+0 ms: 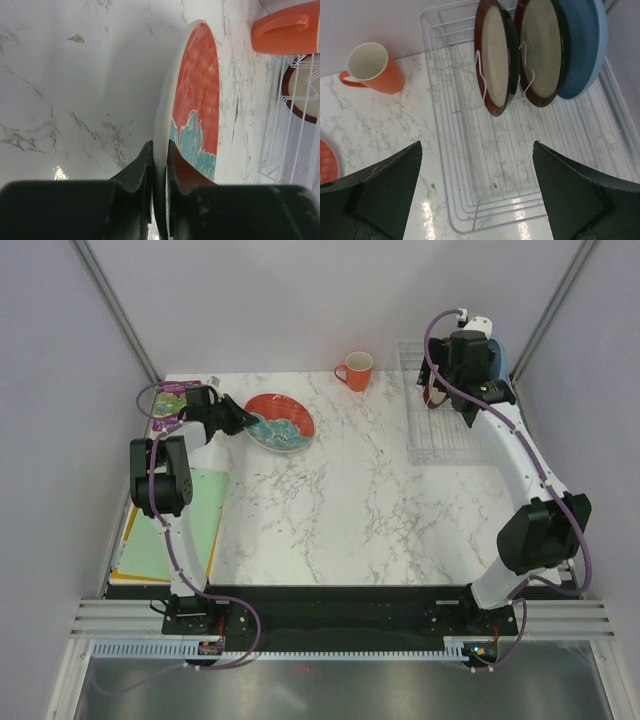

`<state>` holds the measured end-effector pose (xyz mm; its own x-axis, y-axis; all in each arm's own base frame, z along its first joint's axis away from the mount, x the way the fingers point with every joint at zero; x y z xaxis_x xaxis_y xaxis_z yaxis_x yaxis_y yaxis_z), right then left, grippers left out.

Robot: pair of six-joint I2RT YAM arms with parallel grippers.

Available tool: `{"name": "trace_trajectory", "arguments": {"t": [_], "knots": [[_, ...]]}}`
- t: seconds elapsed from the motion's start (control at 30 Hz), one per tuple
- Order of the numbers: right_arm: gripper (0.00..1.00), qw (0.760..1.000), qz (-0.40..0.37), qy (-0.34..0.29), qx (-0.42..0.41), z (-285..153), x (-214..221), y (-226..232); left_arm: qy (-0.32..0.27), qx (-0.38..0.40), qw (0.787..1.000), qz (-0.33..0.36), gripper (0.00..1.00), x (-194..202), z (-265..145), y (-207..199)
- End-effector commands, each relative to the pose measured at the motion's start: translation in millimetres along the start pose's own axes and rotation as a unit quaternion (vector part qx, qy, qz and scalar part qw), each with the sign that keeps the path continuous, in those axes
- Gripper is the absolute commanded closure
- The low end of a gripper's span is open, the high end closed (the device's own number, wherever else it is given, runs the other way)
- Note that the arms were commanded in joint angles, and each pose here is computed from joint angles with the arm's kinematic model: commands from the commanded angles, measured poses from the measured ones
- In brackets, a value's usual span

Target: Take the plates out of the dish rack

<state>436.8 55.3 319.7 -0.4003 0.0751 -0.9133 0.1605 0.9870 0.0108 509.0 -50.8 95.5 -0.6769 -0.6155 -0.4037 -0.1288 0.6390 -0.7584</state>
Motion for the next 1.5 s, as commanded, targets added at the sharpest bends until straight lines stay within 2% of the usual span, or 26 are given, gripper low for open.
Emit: {"name": "trace_trajectory", "arguments": {"t": [0.0,0.17,0.23,0.33,0.6,0.83,1.03,1.2,1.23,1.4,1.43,1.47], "knots": [[0.02,0.995,-0.038,-0.006,0.087,30,-13,-18,-0.018,0.020,1.000,-0.006,0.76,-19,3,-4],[0.02,0.987,-0.076,0.006,0.138,70,-16,-21,-0.010,0.005,1.000,-0.019,0.57,-12,4,8],[0.02,0.985,-0.077,-0.002,0.155,75,-23,-23,-0.003,0.002,1.000,-0.023,0.54,-10,4,12],[0.02,0.981,-0.084,0.001,0.173,92,-22,-27,0.004,-0.007,1.000,-0.023,0.43,-8,4,15],[0.02,0.973,-0.113,0.007,0.200,119,-19,-33,0.027,-0.089,0.995,-0.026,0.41,4,-1,39],[0.02,0.976,-0.111,0.012,0.187,155,-7,-34,-0.004,-0.167,0.986,-0.015,0.41,4,-22,51],[0.02,0.975,-0.110,0.016,0.191,181,4,-37,-0.031,-0.192,0.981,0.001,0.41,2,-44,46],[0.02,0.976,-0.108,0.011,0.189,196,9,-40,-0.031,-0.188,0.982,0.003,0.42,6,-54,40],[0.10,0.975,-0.110,0.013,0.191,200,13,-40,-0.036,-0.185,0.982,0.007,0.42,6,-58,34],[0.24,0.975,-0.110,0.009,0.191,205,14,-39,-0.030,-0.168,0.985,0.017,0.42,17,-69,20],[0.38,0.976,-0.109,0.007,0.189,206,13,-39,-0.028,-0.159,0.987,0.020,0.42,18,-70,15],[0.45,0.976,-0.109,0.007,0.186,206,13,-38,-0.031,-0.151,0.988,0.025,0.42,18,-74,8]]}}
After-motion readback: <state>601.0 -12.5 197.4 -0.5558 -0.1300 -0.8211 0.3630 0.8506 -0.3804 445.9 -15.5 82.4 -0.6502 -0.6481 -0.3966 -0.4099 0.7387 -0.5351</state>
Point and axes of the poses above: each gripper's point midway between its finger pads, its own z axis out along the fingers, its own y axis along the line the jaws close on, x = y × z, the point moved 5 cm from there along -z, back along the fingers, and after that the axes turned 6 degrees about -z, right-handed, at the moved point
